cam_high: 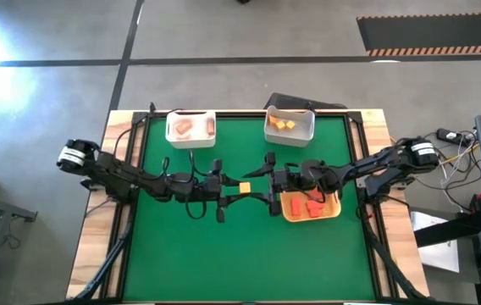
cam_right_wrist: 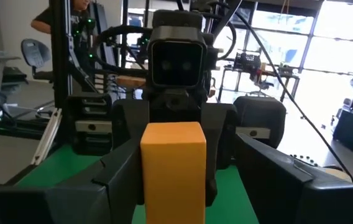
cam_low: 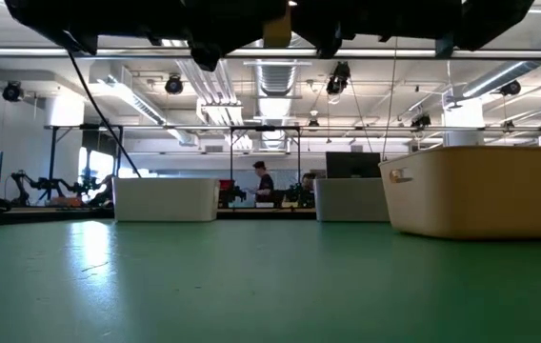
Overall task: Sort & place blocks by color
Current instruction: Put the yellow block into the gray bin
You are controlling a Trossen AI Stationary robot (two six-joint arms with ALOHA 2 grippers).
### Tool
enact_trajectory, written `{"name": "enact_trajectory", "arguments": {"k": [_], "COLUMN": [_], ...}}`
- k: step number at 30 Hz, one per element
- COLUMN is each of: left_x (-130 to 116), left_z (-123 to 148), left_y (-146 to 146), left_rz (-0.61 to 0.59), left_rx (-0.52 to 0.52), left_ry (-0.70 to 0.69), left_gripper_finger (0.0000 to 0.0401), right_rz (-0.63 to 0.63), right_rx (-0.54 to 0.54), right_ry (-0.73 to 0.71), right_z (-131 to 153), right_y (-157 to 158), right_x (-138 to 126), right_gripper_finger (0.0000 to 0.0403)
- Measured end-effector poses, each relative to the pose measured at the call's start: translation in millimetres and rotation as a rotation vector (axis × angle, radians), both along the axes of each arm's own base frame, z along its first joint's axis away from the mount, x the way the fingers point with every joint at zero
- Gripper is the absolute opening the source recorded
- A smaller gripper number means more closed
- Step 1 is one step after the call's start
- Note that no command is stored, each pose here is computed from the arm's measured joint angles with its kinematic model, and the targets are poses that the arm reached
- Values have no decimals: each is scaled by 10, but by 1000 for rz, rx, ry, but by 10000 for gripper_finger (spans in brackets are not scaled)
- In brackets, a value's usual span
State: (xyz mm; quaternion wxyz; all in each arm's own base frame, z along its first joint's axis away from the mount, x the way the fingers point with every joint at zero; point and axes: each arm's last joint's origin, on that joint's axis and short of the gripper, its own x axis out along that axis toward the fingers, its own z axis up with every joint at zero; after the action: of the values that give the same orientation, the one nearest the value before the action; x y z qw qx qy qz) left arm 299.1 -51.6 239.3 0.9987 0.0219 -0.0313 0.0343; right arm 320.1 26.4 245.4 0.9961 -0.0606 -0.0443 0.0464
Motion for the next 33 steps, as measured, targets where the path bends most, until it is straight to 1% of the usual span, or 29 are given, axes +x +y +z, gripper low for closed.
{"name": "enact_trajectory", "arguments": {"k": [4,7,9,13,15,18,20,23,26,27,29,31,33], "left_x": [3,3,5,7,10,10,2,-14,-35,-44,-50,-53,-57], "left_z": [-6,-6,-6,-5,-5,-15,-32,-77,-130,-150,-188,-227,-248], "left_y": [-1,2,13,33,48,70,76,86,91,92,95,100,108], "left_rz": [0,2,6,18,23,52,56,62,67,67,74,86,119], "left_rx": [1,1,1,-1,0,2,3,3,-36,-48,-83,-111,-130], "left_ry": [2,2,2,2,2,10,13,31,49,55,83,118,134], "left_gripper_finger": [116,116,116,117,143,200,228,251,257,257,258,259,259], "right_rz": [-1,1,2,10,9,3,2,-3,-22,-35,-106,-243,-428], "right_rx": [1,2,7,8,4,-3,-15,-22,-27,-30,-44,-87,-157], "right_ry": [3,2,3,5,3,14,36,69,171,223,341,467,580], "right_z": [-10,-8,-9,-8,-7,-17,-39,-63,-49,-37,-1,29,52], "right_y": [1,2,2,4,3,-2,-6,-31,-84,-108,-155,-225,-332], "right_x": [16,15,15,13,13,13,15,13,-1,-12,-39,-81,-121], "right_gripper_finger": [231,214,189,117,116,116,116,116,116,116,116,116,116]}}
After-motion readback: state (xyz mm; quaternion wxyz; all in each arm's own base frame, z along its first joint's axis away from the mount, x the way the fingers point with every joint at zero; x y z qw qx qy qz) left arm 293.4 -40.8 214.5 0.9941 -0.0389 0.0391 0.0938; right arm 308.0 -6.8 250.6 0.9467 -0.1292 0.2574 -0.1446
